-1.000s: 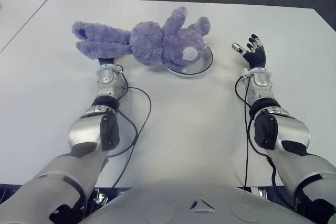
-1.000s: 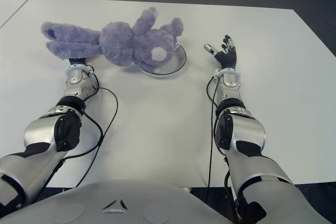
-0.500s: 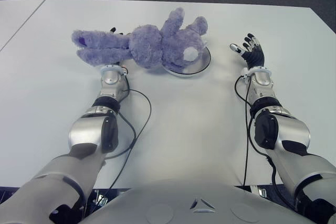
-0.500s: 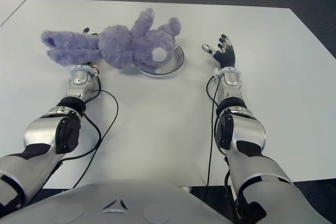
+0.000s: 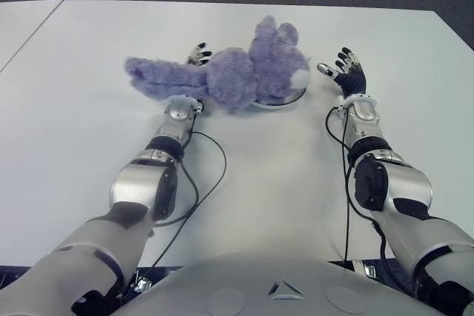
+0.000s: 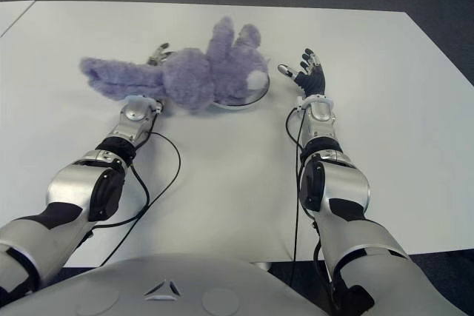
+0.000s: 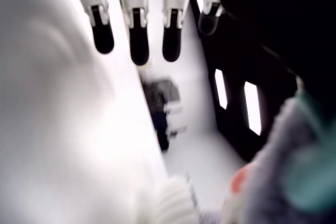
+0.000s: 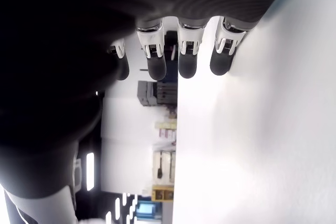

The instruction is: Put the doll into the plate.

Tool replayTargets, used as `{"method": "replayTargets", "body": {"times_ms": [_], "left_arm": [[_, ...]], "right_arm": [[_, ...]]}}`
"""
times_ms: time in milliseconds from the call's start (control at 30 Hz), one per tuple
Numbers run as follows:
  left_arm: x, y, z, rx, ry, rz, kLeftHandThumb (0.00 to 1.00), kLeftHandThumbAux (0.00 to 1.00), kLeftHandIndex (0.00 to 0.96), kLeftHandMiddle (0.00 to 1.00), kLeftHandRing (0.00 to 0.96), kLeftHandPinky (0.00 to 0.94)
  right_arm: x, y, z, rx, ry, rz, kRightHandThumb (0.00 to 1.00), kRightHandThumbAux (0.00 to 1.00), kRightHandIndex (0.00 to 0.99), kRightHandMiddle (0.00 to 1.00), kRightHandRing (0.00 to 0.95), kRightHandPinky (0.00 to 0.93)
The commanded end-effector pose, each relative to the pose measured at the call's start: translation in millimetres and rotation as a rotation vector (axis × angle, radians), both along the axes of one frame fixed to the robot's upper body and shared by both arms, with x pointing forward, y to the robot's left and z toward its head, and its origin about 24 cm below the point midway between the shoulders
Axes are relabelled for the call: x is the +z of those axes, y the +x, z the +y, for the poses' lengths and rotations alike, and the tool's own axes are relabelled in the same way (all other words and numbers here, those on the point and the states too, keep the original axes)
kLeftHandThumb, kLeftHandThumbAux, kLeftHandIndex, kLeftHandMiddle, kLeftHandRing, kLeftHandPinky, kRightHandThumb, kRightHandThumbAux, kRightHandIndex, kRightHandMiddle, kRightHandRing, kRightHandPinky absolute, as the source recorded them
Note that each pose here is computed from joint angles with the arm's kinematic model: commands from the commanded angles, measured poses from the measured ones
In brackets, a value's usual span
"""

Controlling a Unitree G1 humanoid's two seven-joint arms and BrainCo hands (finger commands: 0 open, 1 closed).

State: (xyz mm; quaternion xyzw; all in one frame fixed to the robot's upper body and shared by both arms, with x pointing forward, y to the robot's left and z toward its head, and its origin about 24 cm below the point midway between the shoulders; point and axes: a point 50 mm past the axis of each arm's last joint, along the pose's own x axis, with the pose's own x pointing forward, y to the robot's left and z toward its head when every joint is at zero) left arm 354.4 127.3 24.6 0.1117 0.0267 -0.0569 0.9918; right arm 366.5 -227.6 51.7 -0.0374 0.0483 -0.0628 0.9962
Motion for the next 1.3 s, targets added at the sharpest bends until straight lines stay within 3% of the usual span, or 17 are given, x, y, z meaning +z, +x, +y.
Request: {"method": "replayTargets", "body": {"times_ms": [33,333,600,1300], "left_arm": [[-93.2,-68.6,-21.1,-0.137,0.003,0.465,0.0,0.481,0.031,0.164,0.179,0.187],[-99.6,-74.3,-14.5,-0.161,-0.013,0.519,0.0,0.435,0.008,0.139,0.155,0.169],[-101.1,-75.6,-12.4,-0.133,-0.042,0.53,0.0,0.422,0.003,0.128,0.14,0.155],[-101.3,-75.2,-13.5,-0.083,-0.099,0.538,0.0,0.421,0.011,0.148,0.153,0.164]], "right_arm": [[-81.9,-38.9,63.0,0.196,0.111,0.356,0.0,0.799,0.059,0.044,0.047,0.076],[-91.4,-46.4,82.0,0.225,0.152,0.38,0.0,0.793,0.051,0.034,0.032,0.066],[-98.9,-53.5,90.3,0.227,0.192,0.398,0.0,0.792,0.041,0.042,0.033,0.071],[-106.5,-61.8,86.8,0.208,0.212,0.403,0.0,0.793,0.021,0.033,0.033,0.065]]}}
